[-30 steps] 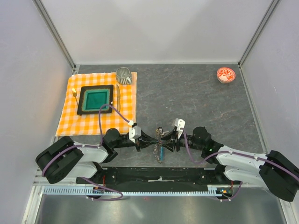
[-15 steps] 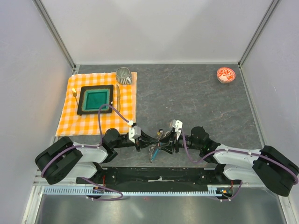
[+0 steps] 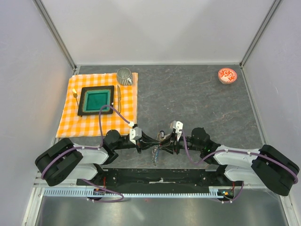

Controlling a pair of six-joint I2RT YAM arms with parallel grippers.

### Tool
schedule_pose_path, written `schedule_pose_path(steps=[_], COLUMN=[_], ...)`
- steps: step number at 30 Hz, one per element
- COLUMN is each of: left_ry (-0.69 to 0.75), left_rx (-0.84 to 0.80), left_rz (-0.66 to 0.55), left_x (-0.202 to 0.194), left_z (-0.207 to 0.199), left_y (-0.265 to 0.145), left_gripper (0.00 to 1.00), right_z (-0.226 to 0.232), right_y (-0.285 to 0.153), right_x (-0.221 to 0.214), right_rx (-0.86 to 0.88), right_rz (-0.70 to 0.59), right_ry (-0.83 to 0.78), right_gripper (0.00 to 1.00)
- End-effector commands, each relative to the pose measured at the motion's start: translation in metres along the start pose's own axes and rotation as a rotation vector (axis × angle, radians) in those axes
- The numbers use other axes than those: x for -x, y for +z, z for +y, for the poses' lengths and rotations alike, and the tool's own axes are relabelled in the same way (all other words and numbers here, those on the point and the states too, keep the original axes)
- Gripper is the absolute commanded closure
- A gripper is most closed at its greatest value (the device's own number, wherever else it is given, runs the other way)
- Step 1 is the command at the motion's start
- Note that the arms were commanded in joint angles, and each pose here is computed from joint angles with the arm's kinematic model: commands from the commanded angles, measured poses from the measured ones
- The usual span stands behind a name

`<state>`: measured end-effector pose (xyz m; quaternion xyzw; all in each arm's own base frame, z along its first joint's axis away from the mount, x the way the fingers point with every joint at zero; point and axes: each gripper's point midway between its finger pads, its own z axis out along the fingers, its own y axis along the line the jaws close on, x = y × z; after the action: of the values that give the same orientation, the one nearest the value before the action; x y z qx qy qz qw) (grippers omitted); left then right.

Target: Put the keys on the keyring

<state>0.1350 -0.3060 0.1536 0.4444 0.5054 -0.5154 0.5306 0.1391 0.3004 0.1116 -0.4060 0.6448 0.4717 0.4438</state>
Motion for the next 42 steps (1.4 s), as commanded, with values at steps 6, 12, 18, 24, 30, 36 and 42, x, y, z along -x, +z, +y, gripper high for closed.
schedule_pose_path(steps=[6,12,18,24,30,36,42], left_ry=[0.104,0.127,0.155,0.175,0.21,0.25,0.247], left_rx=[-0.033,0.005,0.045,0.059,0.057,0.071,0.108], left_rz=[-0.159,-0.106,-0.067,-0.036,-0.021,0.017,0.047], left_x=[0.05,0.04,0.033,0.031,0.034,0.032,0.025], left_z=[-0.008,-0.003,0.004,0.015,0.029,0.041,0.049], left_y=[0.003,-0.001,-0.005,0.003,0.019,0.027,0.025], left_gripper=[0.98,0.98,0.98,0.98,0.98,0.98,0.98], right_z=[-0.001,-0.012,-0.013,-0.009,-0.024,-0.036,-0.037], right_y=[0.006,-0.01,-0.019,-0.019,-0.028,-0.044,-0.056], right_x=[0.02,0.033,0.041,0.044,0.053,0.069,0.088], right_rx=[0.003,-0.102,-0.137,-0.12,-0.228,-0.342,-0.388], right_rz=[-0.038,-0.018,-0.007,-0.005,-0.016,-0.018,-0.027], right_ry=[-0.029,-0.092,-0.118,-0.11,-0.124,-0.149,-0.185], right_gripper=[0.89,1.0,1.0,1.0,1.0,1.0,1.0])
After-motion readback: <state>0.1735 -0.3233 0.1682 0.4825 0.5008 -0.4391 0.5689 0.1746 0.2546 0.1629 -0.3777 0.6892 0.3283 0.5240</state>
